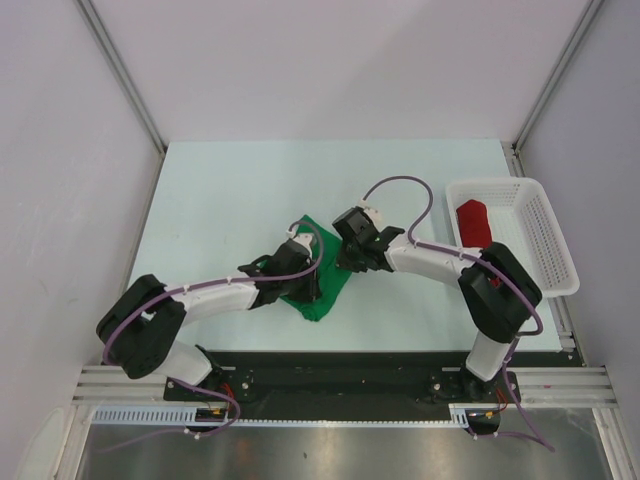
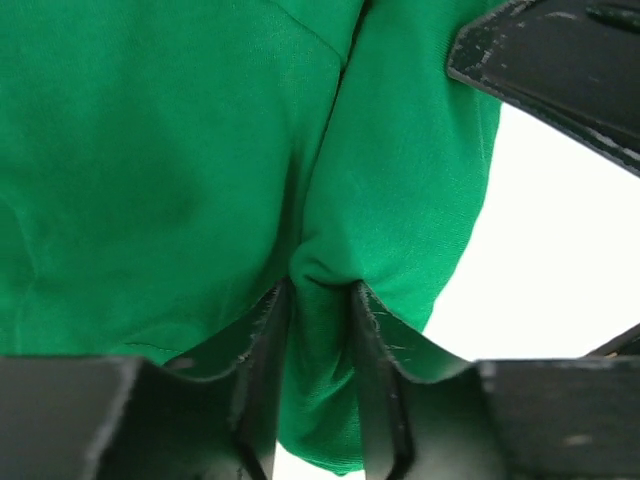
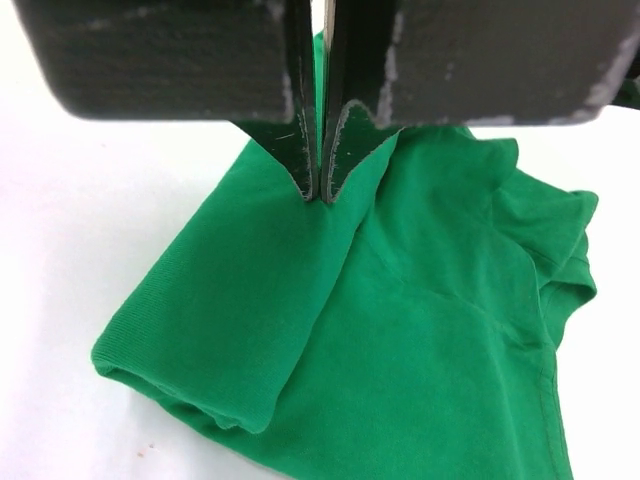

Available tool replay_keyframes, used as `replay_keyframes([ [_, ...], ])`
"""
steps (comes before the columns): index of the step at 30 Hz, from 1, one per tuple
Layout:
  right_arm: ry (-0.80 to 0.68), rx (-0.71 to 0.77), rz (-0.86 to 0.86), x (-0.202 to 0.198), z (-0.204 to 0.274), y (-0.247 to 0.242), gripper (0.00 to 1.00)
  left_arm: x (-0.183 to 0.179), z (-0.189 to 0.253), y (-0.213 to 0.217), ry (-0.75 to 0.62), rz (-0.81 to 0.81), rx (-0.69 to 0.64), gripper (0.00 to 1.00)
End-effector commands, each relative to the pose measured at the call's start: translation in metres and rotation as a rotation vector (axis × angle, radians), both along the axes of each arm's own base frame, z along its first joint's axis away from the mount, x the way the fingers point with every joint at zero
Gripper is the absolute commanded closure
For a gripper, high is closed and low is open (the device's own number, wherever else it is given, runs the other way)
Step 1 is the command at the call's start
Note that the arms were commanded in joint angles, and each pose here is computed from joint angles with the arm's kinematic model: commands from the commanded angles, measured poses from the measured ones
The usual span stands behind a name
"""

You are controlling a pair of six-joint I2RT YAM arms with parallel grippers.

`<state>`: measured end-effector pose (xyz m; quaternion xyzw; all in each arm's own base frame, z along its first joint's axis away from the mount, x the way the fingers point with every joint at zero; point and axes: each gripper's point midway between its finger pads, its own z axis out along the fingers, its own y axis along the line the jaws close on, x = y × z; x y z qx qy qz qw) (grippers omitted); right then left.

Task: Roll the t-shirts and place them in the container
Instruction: Roll the T-shirt to the center of the board.

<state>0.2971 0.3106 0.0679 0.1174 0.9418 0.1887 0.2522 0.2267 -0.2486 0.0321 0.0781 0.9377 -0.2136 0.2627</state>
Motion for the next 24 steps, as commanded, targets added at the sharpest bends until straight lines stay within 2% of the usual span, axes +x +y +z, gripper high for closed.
replay_keyframes([
  [1,-0.035,0.044,-0.002,0.018,0.015,0.017,1.00,0.002,0.008,0.010,-0.033,0.007,0.020,0.61],
  [8,-0.021,0.032,-0.006,0.026,0.013,0.025,1.00,0.011,0.045,0.014,-0.120,0.013,0.008,0.55],
  [14,0.000,0.030,-0.003,0.032,0.006,0.035,1.00,0.009,0.068,0.012,-0.168,-0.015,-0.023,0.46],
  [24,0.035,0.025,-0.008,0.040,-0.008,0.046,1.00,0.009,0.059,0.012,-0.180,-0.032,0.036,0.42],
])
